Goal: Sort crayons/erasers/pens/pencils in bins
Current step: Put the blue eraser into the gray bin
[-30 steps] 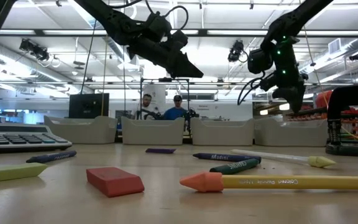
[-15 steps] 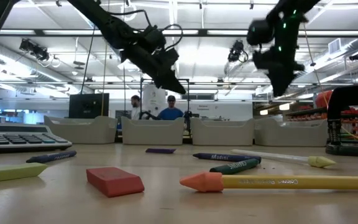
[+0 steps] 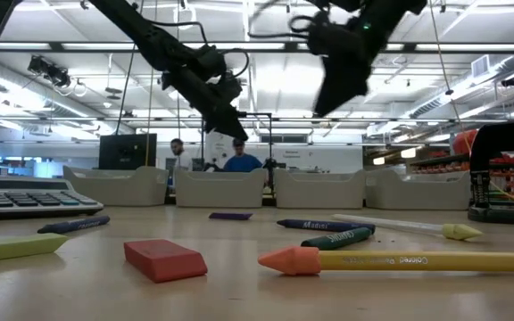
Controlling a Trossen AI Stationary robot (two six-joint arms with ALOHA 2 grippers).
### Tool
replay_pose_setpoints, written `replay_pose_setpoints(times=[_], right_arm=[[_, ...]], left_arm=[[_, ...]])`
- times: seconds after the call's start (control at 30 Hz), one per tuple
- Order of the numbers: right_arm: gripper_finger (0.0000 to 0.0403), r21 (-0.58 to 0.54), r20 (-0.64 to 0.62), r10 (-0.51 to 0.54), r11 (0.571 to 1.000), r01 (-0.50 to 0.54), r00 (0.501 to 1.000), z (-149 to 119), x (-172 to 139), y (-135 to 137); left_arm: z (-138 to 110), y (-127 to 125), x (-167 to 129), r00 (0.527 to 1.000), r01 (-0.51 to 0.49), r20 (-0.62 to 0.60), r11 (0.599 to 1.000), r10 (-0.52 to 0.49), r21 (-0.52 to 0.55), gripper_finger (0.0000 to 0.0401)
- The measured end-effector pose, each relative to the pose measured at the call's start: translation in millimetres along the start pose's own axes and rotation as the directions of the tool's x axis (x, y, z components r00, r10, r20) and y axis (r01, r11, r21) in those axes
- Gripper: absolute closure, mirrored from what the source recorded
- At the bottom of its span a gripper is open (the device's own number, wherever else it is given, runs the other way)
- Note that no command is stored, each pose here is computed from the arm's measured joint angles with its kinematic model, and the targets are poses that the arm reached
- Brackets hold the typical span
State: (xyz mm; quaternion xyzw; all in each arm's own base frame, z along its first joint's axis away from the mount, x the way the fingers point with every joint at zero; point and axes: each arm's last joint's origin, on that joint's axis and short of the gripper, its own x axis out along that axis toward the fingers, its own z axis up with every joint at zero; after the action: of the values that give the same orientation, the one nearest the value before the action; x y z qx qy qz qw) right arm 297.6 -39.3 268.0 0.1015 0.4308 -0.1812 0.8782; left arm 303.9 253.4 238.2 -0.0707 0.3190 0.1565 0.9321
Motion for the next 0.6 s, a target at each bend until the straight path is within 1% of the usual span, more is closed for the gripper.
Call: replay_pose_setpoints(times=[0.1, 0.17, 0.27, 0.33, 0.5, 0.53, 0.6], right_arm=[[0.0268, -0.044, 0.025, 0.049, 0.998, -0.048, 0.998, 3, 21, 17], [0.0268, -0.047, -0.015, 0.066, 0.997, -0.067, 0.998, 2, 36, 21], [0.0268, -0.041, -0.083, 0.103, 0.993, -0.107, 0.991, 1, 53, 25], [0.0268, -0.054, -0.099, 0.126, 0.99, -0.132, 0.987, 3, 61, 32], [0.0268, -0.138, -0.091, 0.153, 0.977, -0.164, 0.984, 12, 75, 49], [0.0268, -0.136, -0.082, 0.157, 0.977, -0.167, 0.984, 15, 79, 51], [0.0268, -0.118, -0.062, 0.164, 0.978, -0.171, 0.984, 21, 86, 55]], left_arm=[[-3, -4, -9, 0.998, 0.014, -0.061, 1.0, -0.014, 0.004, 0.0381], [-4, -6, -15, 0.998, 0.015, -0.063, 1.0, -0.015, 0.01, 0.0384], [-5, -11, -26, 1.0, 0.014, -0.028, 1.0, -0.013, 0.025, 0.0389], [-5, -14, -35, 1.0, 0.008, -0.003, 0.999, -0.008, 0.032, 0.039], [6, -21, -60, 0.992, -0.016, 0.127, 0.999, 0.012, 0.03, 0.0387], [9, -23, -63, 0.989, -0.018, 0.15, 0.999, 0.013, 0.033, 0.0387], [9, -28, -70, 0.988, -0.012, 0.156, 0.999, 0.006, 0.034, 0.0389]])
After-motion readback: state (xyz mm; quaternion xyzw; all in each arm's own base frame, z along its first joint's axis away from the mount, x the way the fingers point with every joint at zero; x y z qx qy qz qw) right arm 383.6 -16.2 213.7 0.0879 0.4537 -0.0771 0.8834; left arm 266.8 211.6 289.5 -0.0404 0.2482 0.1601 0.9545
